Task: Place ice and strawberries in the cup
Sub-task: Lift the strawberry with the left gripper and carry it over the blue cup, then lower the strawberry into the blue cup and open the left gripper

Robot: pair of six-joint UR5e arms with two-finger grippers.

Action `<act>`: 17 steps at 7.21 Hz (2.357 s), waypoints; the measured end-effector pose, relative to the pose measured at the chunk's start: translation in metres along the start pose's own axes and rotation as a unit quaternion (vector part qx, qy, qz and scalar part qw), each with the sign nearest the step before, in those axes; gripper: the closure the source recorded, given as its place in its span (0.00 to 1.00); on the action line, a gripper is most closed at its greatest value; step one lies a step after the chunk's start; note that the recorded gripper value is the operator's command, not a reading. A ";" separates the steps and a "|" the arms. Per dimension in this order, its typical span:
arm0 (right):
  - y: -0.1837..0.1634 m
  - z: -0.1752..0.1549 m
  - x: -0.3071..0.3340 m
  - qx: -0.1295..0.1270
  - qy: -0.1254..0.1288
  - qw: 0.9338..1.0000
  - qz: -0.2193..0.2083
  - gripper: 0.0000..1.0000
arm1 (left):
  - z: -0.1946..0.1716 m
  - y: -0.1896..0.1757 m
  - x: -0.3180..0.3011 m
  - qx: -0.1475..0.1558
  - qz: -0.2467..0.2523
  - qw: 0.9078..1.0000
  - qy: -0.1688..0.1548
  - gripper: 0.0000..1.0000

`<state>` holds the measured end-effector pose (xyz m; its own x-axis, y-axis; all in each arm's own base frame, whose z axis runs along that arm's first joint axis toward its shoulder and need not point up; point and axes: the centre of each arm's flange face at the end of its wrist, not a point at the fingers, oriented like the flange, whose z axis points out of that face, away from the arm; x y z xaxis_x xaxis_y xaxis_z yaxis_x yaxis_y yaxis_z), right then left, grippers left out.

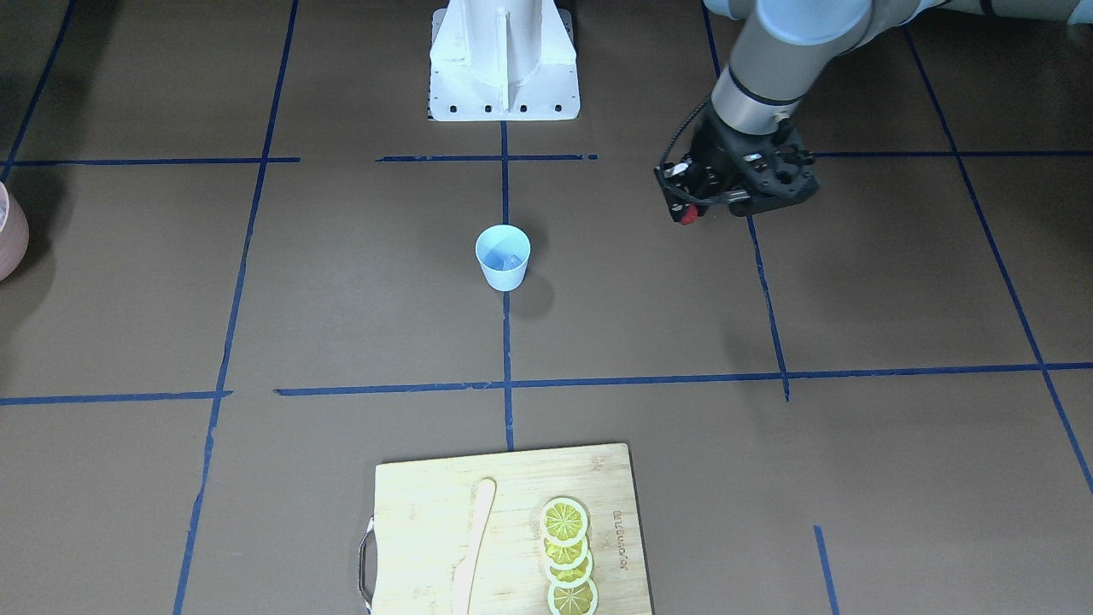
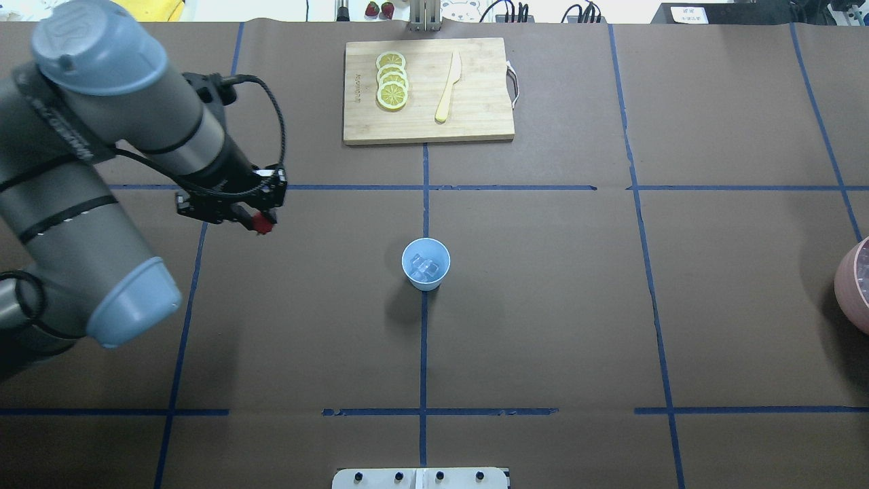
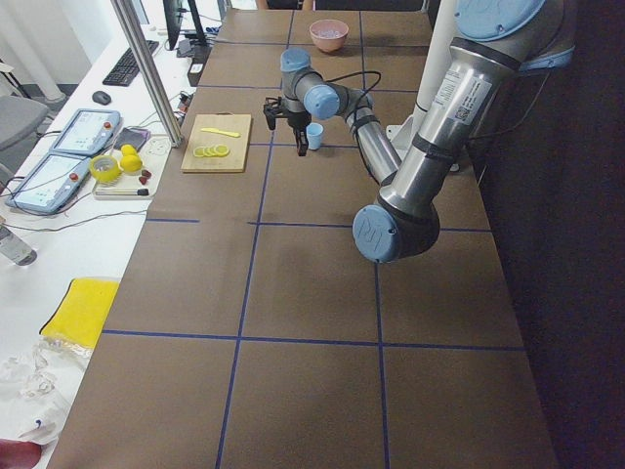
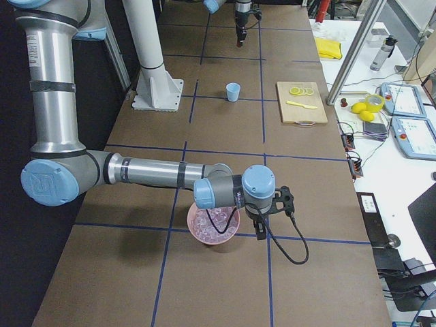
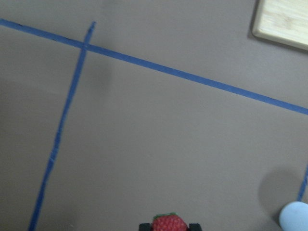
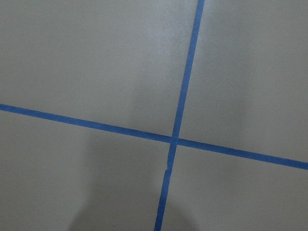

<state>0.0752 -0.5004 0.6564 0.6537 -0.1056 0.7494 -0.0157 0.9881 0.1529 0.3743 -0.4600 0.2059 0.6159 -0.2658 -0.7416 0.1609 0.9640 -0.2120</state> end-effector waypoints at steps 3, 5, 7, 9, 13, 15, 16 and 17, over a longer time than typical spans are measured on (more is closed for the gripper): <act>0.016 -0.011 0.021 0.001 0.007 0.999 0.032 0.00 | 0.020 0.024 0.062 -0.022 -0.006 1.000 0.007 1.00; 0.031 -0.007 0.038 -0.007 0.046 0.998 0.047 0.00 | 0.032 0.038 0.093 -0.034 -0.005 0.999 0.007 1.00; 0.031 -0.008 0.039 -0.007 0.054 0.997 0.050 0.00 | 0.050 0.039 0.127 -0.039 0.003 0.999 0.016 1.00; 0.029 -0.009 0.033 -0.005 0.032 0.998 0.050 0.00 | 0.066 0.031 0.145 -0.038 0.011 0.999 0.029 1.00; 0.028 -0.011 0.028 -0.003 0.018 0.999 0.049 0.00 | 0.091 0.044 0.161 -0.047 0.034 0.997 0.049 0.98; 0.028 -0.011 0.028 -0.003 0.018 0.999 0.049 0.00 | 0.096 0.046 0.168 -0.049 0.040 0.996 0.055 0.81; 0.028 -0.011 0.028 -0.003 0.018 0.999 0.049 0.00 | 0.097 0.045 0.170 -0.049 0.041 0.996 0.056 0.27; 0.028 -0.011 0.028 -0.003 0.018 0.999 0.049 0.00 | 0.098 0.045 0.171 -0.049 0.043 0.996 0.059 0.00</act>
<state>0.1012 -0.4742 0.6750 0.6757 -0.0050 0.7372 -0.0757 0.9942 0.0762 0.5618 -0.4608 0.1319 0.5287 -0.1883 -0.8277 0.0330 0.9789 -0.2016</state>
